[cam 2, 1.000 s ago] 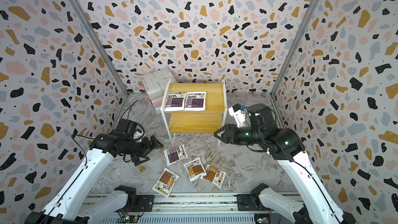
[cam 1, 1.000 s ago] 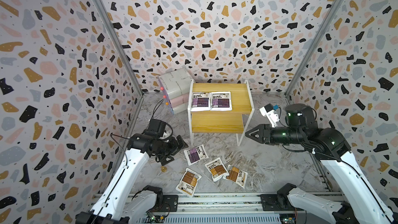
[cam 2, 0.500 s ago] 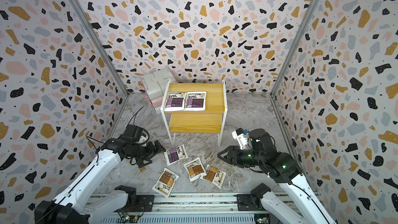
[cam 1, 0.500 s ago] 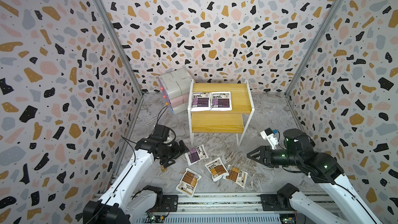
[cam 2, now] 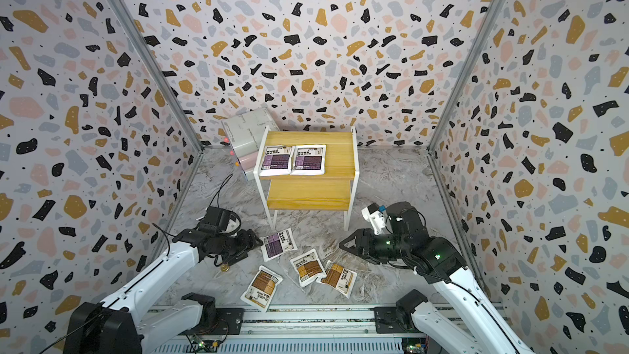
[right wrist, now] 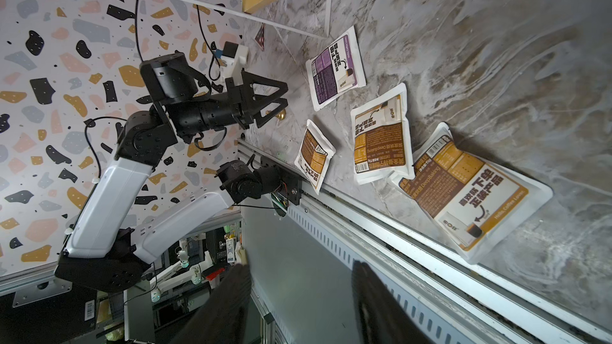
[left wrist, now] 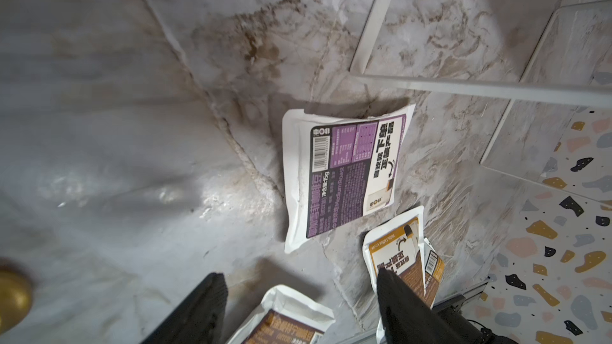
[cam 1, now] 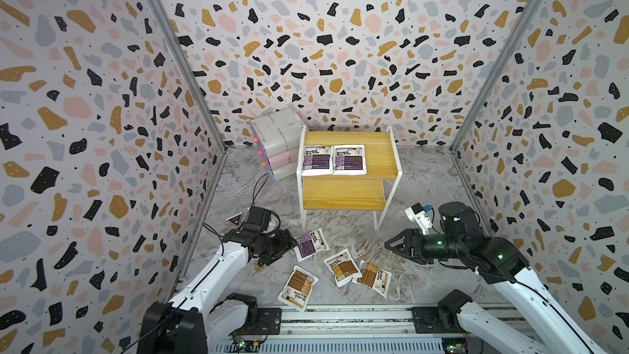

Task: Place the bagged coffee beans on the shelf by color
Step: Pick up the bagged coffee beans at the center of the board.

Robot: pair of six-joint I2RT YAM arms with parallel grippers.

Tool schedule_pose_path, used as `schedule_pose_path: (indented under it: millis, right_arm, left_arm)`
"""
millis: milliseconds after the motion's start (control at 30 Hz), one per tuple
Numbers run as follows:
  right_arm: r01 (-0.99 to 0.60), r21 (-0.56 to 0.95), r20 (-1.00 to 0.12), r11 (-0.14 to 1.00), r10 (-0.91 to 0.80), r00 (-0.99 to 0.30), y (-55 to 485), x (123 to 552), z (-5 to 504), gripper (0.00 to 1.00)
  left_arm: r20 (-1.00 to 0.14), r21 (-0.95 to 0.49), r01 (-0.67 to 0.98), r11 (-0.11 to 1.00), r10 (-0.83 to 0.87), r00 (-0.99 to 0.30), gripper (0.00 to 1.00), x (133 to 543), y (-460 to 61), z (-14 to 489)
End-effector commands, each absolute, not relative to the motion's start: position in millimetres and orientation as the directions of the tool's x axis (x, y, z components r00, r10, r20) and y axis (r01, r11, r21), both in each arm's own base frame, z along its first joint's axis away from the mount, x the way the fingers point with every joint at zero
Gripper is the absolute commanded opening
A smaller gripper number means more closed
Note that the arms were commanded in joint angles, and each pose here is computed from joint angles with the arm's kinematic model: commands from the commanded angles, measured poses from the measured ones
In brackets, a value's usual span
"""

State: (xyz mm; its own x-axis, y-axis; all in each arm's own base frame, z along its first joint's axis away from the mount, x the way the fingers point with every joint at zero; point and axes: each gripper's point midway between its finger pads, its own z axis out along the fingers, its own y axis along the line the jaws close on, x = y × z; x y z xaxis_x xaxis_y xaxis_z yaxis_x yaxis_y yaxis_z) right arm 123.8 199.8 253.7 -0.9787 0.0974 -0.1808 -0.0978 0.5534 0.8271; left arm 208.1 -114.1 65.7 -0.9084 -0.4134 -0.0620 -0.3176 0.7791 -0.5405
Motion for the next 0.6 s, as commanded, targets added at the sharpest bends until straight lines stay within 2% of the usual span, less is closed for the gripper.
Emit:
schedule_pose_path:
  millis: [0, 233, 567]
  right_arm:
    - [-0.094, 0.842, -0.162, 0.532, 0.083, -0.983, 204, 122, 256, 0.55]
    - [-0.083, 0.838, -0.165, 0.539, 0.106, -0.981, 200, 122, 254, 0.54]
    - [-0.082, 0.838, -0.163, 0.539, 0.104, -0.981, 203, 126, 255, 0.55]
  left_arm:
    - [-0.104, -0.592, -0.291, 0.752, -0.429, -0.897, 0.7, 223, -119, 65]
    - [-0.065, -0.606, -0.301, 0.737, -0.423, -0.904, 0.61, 233, -127, 44]
    - [-0.053, -0.595, -0.323, 0.736, -0.437, -0.898, 0.54, 233, -125, 24]
